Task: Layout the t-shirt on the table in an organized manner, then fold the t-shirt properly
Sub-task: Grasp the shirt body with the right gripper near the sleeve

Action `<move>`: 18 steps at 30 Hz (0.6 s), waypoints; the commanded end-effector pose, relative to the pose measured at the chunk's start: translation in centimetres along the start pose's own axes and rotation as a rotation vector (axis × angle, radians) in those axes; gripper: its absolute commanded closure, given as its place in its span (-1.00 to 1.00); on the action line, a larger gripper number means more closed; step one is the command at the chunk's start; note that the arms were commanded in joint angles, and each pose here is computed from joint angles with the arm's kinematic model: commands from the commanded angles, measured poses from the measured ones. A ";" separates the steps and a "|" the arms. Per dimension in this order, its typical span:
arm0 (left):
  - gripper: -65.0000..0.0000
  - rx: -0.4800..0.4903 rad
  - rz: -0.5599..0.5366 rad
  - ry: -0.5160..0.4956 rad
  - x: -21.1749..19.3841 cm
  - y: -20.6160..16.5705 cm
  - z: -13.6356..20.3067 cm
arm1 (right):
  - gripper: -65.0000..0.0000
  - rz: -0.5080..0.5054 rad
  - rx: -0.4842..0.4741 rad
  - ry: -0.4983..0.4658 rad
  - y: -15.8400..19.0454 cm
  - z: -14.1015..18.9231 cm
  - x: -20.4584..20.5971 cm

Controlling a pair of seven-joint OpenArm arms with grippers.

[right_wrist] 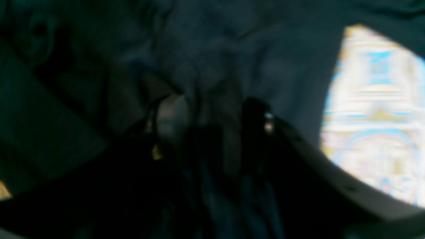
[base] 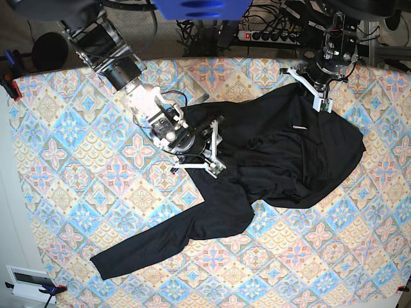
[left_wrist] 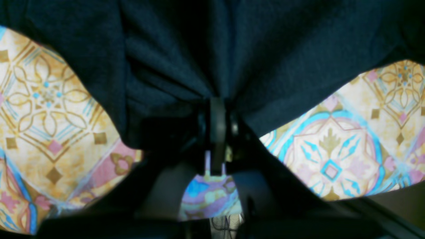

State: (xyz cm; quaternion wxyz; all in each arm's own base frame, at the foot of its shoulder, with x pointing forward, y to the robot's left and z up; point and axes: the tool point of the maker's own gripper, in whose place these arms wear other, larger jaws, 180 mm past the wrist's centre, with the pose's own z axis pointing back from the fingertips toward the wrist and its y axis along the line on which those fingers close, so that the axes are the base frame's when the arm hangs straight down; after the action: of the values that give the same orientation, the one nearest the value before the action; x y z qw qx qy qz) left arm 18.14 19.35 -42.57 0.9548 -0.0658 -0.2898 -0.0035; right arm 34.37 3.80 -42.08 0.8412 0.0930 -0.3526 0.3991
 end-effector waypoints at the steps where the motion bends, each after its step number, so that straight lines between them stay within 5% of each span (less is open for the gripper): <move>1: 1.00 -0.002 -0.004 -0.010 0.3 -0.1 0.1 | 0.48 0.031 -0.042 -0.034 -1.5 0.4 1.8; 5: 1.00 -0.003 -0.003 -0.024 0.6 -0.1 0.1 | 1.00 0.023 -0.080 -0.063 -2.9 0.8 2.3; 12: 1.00 -0.004 -0.002 -0.026 0.7 -0.1 0.1 | 1.00 -0.121 -0.234 -0.207 -10.1 4.5 5.2; 18: 1.00 -0.004 -0.002 -0.027 0.7 -0.1 0.1 | 1.00 -0.147 -0.309 -0.195 -15.1 6.9 3.0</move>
State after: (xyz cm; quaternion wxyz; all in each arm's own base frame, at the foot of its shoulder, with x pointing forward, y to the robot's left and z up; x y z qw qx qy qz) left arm 18.62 19.16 -42.41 0.9516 -0.0665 -0.3002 -0.0010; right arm 41.63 -6.78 -35.39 0.8479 0.0368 -0.4514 0.2754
